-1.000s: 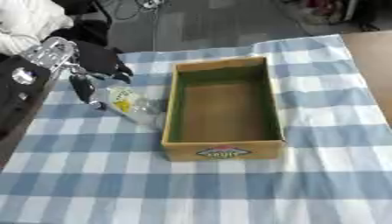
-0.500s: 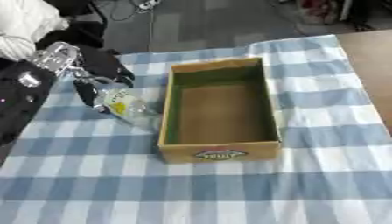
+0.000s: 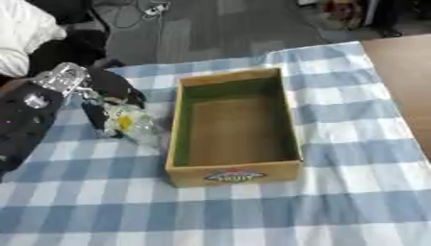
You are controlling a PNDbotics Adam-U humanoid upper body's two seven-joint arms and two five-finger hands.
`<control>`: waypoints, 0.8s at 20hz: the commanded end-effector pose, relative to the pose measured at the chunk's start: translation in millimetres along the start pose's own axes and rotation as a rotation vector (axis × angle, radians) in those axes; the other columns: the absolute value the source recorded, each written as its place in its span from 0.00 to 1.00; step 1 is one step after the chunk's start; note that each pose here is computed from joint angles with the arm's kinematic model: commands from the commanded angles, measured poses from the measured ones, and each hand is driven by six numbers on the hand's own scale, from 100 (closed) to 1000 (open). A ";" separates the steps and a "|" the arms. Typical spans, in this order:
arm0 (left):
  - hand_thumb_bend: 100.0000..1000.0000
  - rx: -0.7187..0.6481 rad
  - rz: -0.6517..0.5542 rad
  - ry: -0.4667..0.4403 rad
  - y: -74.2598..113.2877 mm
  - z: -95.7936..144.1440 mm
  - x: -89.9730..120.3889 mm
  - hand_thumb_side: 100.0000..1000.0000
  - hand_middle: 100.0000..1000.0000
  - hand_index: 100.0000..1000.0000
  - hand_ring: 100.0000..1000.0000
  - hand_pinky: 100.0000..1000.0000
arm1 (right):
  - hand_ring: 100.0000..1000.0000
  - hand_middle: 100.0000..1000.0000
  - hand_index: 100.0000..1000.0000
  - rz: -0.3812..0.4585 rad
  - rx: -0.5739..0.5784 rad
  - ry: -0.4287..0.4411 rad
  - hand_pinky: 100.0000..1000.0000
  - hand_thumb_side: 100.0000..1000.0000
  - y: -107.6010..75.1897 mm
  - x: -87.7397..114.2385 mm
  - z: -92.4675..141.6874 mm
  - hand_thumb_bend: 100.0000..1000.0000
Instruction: Pick up objects on the table and place them in the box.
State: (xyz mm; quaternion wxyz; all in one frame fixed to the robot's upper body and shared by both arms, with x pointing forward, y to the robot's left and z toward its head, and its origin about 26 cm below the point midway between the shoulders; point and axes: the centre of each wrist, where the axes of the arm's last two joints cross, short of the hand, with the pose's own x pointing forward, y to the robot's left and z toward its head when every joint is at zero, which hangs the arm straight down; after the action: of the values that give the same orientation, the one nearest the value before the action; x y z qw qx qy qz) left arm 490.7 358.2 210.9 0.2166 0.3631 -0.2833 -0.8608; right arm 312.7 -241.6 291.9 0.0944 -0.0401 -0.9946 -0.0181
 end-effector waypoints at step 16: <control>0.00 0.090 0.042 -0.082 -9.1 13.7 -8.4 0.76 0.12 0.29 0.00 0.00 | 0.43 0.49 0.75 -0.003 0.007 -0.029 0.47 0.96 -0.4 5.7 -7.6 0.00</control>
State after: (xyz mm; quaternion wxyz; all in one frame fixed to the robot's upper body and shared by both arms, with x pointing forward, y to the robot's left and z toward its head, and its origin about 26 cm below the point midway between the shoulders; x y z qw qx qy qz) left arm 488.2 359.0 195.4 0.2137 0.3289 -0.3533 -0.8493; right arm 312.9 -239.7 293.3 0.0933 -0.0339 -0.9948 -0.0226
